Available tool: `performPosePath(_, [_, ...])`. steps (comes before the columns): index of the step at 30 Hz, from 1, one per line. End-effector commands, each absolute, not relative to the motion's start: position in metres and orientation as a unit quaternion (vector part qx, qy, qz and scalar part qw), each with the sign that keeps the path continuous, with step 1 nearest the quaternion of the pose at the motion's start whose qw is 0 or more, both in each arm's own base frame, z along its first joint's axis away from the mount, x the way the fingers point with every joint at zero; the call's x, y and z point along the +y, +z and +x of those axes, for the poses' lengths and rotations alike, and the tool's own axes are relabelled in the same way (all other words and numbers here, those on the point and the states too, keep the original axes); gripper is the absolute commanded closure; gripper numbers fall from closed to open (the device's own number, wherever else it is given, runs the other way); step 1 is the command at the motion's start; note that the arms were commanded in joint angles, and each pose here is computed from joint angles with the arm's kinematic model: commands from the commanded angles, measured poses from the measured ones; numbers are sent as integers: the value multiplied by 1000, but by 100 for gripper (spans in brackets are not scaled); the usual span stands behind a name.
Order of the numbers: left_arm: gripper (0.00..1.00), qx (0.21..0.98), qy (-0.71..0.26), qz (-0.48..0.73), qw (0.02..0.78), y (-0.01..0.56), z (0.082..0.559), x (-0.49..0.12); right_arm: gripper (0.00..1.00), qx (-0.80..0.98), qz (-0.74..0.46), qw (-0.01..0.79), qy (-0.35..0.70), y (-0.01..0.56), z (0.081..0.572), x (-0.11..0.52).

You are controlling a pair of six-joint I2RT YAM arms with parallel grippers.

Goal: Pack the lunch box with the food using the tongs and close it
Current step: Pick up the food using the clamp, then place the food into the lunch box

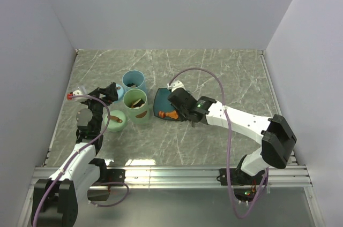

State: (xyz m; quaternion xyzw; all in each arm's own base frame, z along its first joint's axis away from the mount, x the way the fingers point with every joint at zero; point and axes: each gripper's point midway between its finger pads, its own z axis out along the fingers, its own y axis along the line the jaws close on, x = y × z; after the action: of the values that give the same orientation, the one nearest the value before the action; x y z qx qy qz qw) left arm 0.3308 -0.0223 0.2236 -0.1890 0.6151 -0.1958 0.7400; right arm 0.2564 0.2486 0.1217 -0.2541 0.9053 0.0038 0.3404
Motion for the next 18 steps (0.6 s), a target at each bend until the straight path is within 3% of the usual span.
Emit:
performPosePath(1, [1, 591, -201, -189, 758, 243, 329, -20, 74, 881, -225, 415, 27, 173, 283, 258])
performPosePath(18, [1, 593, -200, -189, 756, 241, 331, -20, 75, 850, -212, 479, 56, 229, 300, 272])
